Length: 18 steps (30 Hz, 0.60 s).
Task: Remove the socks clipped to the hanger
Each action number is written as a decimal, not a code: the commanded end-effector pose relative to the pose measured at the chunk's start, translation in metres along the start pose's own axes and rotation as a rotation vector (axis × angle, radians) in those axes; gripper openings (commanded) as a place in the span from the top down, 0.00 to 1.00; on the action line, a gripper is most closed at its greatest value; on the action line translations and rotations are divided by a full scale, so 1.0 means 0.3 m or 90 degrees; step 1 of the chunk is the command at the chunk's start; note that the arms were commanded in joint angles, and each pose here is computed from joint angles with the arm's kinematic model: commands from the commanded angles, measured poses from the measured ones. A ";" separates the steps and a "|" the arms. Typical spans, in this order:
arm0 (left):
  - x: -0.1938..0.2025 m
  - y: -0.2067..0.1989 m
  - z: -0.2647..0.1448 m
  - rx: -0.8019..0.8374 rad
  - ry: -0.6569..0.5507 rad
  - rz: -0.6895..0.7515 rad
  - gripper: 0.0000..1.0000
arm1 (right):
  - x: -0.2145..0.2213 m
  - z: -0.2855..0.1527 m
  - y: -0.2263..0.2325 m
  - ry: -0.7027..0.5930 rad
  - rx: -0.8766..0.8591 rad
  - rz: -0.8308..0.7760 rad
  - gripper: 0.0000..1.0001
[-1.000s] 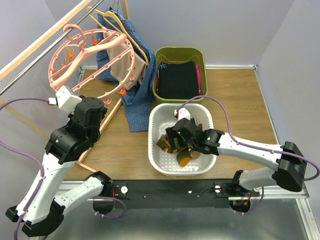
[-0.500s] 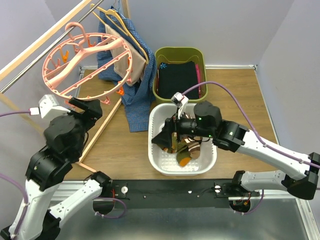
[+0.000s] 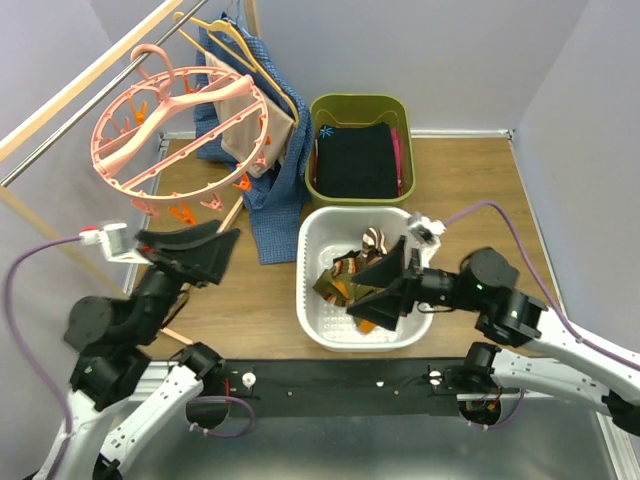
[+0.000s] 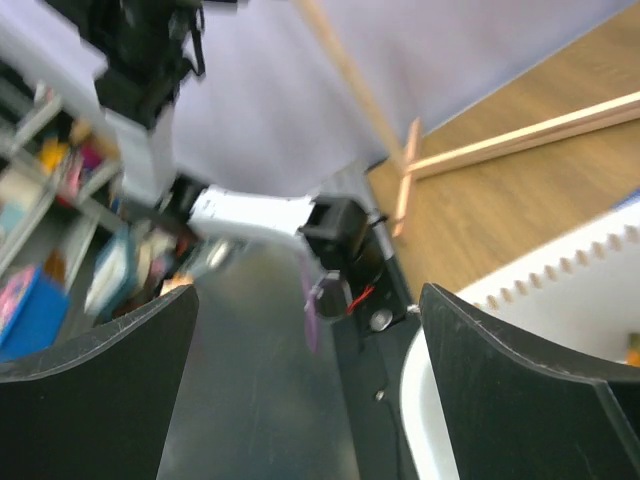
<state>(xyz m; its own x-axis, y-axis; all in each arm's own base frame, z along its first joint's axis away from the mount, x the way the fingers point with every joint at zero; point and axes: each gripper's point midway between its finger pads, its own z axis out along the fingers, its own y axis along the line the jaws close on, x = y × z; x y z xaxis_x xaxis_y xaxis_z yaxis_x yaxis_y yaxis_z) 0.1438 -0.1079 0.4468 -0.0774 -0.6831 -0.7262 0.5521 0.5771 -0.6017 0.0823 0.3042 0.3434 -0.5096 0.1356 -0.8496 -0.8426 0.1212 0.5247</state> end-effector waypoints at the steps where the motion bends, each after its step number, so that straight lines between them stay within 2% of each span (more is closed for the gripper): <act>1: 0.185 -0.115 -0.009 0.207 0.096 -0.031 0.15 | -0.076 -0.162 -0.131 -0.238 0.121 0.049 0.00; 2: 0.177 -0.138 -0.019 0.242 0.078 -0.035 0.15 | -0.073 -0.192 -0.146 -0.265 0.128 0.054 0.00; 3: 0.235 -0.107 -0.018 0.243 0.095 -0.045 0.15 | -0.101 -0.270 -0.117 -0.324 0.108 0.047 0.00; 4: 0.258 -0.113 -0.030 0.266 0.105 -0.052 0.15 | -0.061 -0.295 -0.185 -0.345 0.149 0.054 0.00; 5: 0.237 -0.135 -0.049 0.298 0.076 -0.054 0.15 | -0.047 -0.331 -0.203 -0.366 0.158 0.059 0.00; 7: 0.296 -0.103 -0.061 0.306 0.088 -0.075 0.15 | -0.051 -0.411 -0.223 -0.435 0.166 0.063 0.00; 8: 0.275 -0.121 -0.083 0.332 0.062 -0.076 0.15 | -0.018 -0.399 -0.264 -0.395 0.212 0.072 0.00; 9: 0.314 -0.096 -0.087 0.333 0.069 -0.080 0.15 | 0.008 -0.377 -0.287 -0.359 0.236 0.057 0.00; 11: 0.305 -0.106 -0.123 0.365 0.045 -0.082 0.14 | 0.076 -0.334 -0.313 -0.298 0.241 0.047 0.00; 13: 0.344 -0.074 -0.135 0.365 0.044 -0.090 0.14 | 0.116 -0.329 -0.328 -0.291 0.232 0.034 0.00; 14: 0.322 -0.083 -0.161 0.382 0.019 -0.104 0.14 | 0.110 -0.345 -0.315 -0.314 0.212 0.034 0.00; 15: 0.366 -0.051 -0.161 0.377 0.027 -0.114 0.14 | 0.150 -0.339 -0.339 -0.305 0.215 0.033 0.00; 17: 0.336 -0.067 -0.220 0.424 -0.023 -0.121 0.13 | 0.196 -0.315 -0.371 -0.274 0.228 0.033 0.00; 18: 0.370 -0.036 -0.219 0.417 -0.019 -0.137 0.13 | 0.239 -0.302 -0.389 -0.259 0.222 0.027 0.00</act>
<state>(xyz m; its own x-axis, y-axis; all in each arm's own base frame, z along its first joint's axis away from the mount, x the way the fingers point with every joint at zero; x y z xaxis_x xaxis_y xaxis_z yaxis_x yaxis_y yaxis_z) 0.1034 -0.1725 0.3496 -0.2386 -0.7011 -0.6720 0.8571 0.1733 -0.4851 0.1238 0.2021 0.2570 -0.3664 0.5660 -0.7385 -0.6861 0.3718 0.6254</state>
